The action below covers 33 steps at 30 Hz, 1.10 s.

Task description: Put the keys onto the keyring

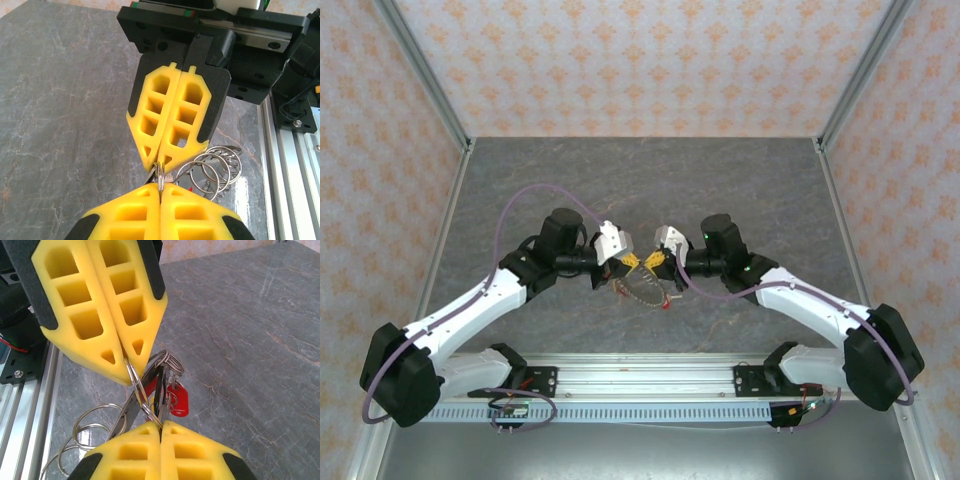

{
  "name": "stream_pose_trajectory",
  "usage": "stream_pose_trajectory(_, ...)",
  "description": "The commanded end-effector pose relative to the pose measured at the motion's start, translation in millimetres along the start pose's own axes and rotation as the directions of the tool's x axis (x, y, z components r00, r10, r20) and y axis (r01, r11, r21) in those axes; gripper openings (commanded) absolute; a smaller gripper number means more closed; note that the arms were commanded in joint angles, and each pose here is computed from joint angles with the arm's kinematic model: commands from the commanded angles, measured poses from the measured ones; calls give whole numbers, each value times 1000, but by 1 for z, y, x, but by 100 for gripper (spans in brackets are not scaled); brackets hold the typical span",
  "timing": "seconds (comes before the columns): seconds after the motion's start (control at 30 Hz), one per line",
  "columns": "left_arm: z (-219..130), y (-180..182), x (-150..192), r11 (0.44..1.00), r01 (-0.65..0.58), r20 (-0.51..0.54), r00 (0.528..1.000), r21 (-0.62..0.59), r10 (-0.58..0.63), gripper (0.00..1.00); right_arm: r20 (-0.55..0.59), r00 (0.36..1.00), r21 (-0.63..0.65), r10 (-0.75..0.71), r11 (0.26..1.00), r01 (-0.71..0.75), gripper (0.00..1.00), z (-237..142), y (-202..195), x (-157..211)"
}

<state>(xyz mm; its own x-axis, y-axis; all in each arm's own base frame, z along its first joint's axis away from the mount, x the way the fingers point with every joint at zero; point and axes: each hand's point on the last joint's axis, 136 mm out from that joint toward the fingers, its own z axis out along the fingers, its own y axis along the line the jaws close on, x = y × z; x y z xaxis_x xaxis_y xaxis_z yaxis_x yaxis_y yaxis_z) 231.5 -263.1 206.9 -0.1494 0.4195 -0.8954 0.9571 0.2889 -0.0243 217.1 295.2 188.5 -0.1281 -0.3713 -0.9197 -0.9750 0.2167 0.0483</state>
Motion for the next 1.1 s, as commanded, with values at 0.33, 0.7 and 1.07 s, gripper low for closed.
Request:
stream_pose_trajectory(0.33,2,-6,-2,992,-125,-97,987,36,128,0,5,1000,-36,20,999,-20,0,-1,-1,-23)
stream_pose_trajectory(0.7,-3,-4,1,991,-135,-93,987,-13,134,0,-112,993,34,23,999,-20,0,0,-11,8)
stream_pose_trajectory(1.07,2,-4,13,990,-141,-160,977,15,141,0,-53,999,-37,-4,999,2,0,-2,4,-15)
